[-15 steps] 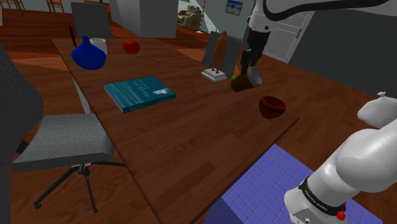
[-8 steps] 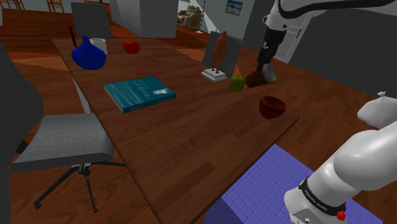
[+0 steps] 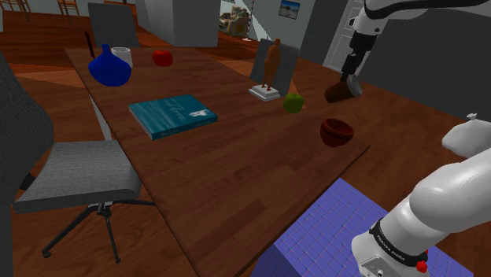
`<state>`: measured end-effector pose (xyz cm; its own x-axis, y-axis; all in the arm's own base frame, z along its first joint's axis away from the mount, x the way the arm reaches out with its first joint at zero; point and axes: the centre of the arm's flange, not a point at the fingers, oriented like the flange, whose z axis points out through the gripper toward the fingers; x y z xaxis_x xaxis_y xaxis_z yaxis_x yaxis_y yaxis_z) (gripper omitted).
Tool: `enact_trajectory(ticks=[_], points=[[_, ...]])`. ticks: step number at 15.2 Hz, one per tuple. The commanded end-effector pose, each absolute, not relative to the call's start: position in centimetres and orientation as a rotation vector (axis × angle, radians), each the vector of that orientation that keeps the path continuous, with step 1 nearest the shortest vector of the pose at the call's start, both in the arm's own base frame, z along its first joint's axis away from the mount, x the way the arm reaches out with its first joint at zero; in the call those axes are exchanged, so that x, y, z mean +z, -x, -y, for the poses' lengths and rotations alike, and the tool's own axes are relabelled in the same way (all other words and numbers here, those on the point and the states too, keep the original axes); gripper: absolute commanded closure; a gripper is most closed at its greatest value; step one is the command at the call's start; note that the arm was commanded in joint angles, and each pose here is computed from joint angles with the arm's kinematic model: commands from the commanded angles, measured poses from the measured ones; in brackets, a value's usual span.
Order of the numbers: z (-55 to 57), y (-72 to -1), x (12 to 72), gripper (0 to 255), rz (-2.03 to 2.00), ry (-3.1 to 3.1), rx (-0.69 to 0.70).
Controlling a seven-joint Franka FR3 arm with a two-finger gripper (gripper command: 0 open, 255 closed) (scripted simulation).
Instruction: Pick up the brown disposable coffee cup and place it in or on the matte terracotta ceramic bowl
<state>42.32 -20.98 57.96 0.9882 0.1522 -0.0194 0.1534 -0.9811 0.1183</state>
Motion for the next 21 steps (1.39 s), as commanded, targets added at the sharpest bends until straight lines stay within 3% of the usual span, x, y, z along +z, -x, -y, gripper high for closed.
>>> enact_trajectory(ticks=[1,21], points=[[23.2,-41.6,58.3,255,-0.235,-3.012,-0.015],[25.5,-41.0,48.6,255,-0.235,-3.012,-0.015]])
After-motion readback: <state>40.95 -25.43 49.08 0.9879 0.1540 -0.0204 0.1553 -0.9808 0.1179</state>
